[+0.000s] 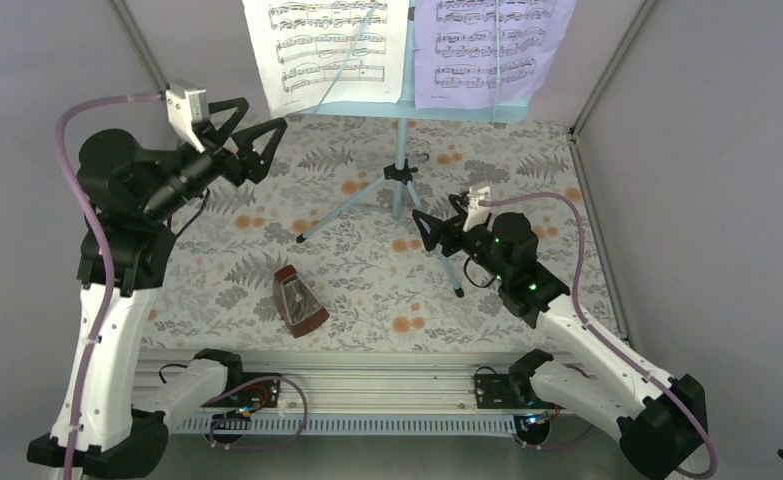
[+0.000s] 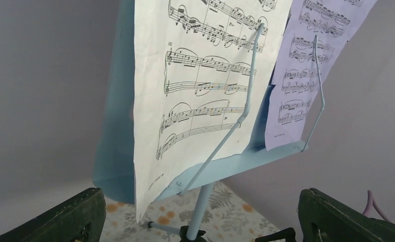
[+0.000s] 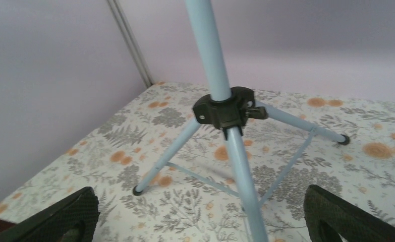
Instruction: Pack up the instrument practice props
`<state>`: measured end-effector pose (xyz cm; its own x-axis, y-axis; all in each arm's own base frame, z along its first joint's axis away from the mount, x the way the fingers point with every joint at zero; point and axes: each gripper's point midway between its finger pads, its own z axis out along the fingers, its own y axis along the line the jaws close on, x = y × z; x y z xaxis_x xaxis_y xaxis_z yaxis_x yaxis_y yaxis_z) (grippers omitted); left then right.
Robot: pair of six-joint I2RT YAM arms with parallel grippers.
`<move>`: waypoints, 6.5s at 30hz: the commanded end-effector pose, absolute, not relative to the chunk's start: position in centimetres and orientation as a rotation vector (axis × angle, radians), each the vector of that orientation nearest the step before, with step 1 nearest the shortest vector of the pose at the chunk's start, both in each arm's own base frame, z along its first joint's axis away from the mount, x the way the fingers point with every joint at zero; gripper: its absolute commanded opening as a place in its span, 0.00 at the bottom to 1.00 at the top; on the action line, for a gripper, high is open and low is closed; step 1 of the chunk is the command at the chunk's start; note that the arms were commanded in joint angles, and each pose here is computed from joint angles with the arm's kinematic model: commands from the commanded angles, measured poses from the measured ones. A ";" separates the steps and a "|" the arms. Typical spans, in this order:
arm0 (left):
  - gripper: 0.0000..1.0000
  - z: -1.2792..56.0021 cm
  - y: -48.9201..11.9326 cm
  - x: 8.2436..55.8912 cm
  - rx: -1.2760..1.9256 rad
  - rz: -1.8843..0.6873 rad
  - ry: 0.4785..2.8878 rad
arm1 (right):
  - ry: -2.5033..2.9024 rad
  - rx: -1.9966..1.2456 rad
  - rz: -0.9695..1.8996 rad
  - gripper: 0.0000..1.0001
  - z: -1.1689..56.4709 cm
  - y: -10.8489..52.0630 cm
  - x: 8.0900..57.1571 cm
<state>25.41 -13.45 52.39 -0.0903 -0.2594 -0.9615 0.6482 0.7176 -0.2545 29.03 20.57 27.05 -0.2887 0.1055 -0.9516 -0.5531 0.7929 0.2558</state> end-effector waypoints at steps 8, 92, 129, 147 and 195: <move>0.78 51.3 -14.8 28.1 0.335 -0.966 1.575 | 1.694 -0.676 1.082 0.86 29.4 25.2 22.2; 0.02 11.1 1.9 30.4 -0.920 -0.809 2.044 | 1.126 -0.502 1.171 0.06 55.6 36.7 31.9; 0.92 42.5 -2.1 28.8 -0.102 -0.544 1.615 | 1.214 -0.301 0.690 1.00 56.8 19.9 24.9; 0.86 51.3 -28.4 22.7 0.644 -0.975 1.610 | 1.329 -0.126 0.269 1.00 59.3 13.9 28.6; 0.50 49.7 -36.5 34.1 0.297 -0.984 1.731 | 1.345 -0.196 0.341 0.40 57.1 16.6 31.5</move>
<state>33.64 -35.85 49.78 -0.3903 -0.2360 -0.8899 0.6099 0.6578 -0.4419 31.90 16.72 56.34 0.1578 0.1042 -0.9820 -0.3355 0.9409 0.0459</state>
